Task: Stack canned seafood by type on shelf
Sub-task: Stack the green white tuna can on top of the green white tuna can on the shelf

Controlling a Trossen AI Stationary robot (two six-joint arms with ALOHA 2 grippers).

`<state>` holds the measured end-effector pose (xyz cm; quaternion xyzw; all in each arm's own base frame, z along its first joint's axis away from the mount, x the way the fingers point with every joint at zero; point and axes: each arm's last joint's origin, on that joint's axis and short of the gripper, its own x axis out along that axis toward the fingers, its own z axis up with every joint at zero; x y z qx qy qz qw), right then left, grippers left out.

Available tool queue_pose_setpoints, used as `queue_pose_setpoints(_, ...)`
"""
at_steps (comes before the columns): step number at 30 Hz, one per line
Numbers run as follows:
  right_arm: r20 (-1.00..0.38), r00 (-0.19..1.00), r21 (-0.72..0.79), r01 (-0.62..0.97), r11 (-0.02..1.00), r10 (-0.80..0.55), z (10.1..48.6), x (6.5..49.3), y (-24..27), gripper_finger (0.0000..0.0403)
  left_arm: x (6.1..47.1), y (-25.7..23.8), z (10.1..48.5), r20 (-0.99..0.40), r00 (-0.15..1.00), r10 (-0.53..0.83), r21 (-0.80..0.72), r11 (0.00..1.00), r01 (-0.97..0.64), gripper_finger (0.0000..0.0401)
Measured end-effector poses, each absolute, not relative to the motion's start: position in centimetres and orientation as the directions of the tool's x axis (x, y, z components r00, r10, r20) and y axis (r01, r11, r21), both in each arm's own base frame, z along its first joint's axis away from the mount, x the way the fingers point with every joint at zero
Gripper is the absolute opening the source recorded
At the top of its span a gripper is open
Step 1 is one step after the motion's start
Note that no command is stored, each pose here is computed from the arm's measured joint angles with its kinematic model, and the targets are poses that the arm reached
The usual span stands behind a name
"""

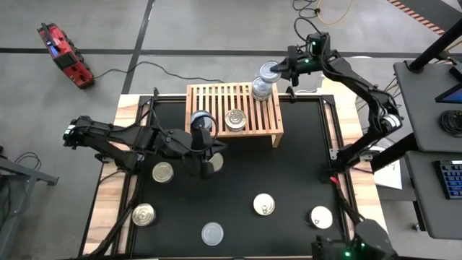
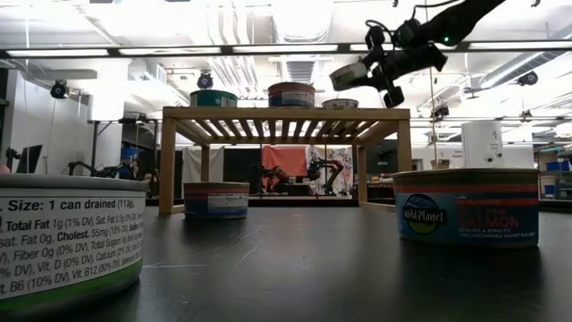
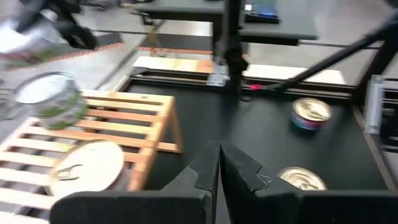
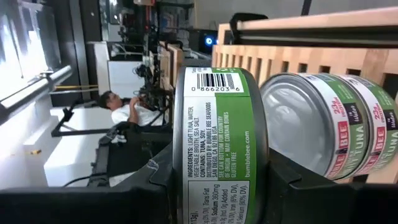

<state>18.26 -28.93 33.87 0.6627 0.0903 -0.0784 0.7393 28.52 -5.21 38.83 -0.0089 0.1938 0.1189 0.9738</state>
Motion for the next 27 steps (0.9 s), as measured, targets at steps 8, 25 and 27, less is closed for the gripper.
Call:
queue_pose_setpoints(8, -0.242, 0.970, 0.965, 0.238, 0.112, 0.026, 33.2, 18.6, -29.2, 0.0125, 28.5, -4.8, 38.9, -0.354, 0.870, 0.344, 0.088, 0.938, -0.336, 0.0000)
queue_pose_setpoints(25, -0.319, 0.946, 0.933, 0.323, 0.162, -0.048, 32.5, 19.8, -28.5, 0.0125, 28.4, -4.6, 39.0, -0.336, 0.849, 0.408, 0.112, 0.912, -0.394, 0.0000)
queue_pose_setpoints(27, -0.319, 0.946, 0.933, 0.323, 0.161, -0.048, 32.5, 19.8, -28.5, 0.0125, 28.5, -4.6, 39.0, -0.336, 0.849, 0.408, 0.112, 0.912, -0.394, 0.0000)
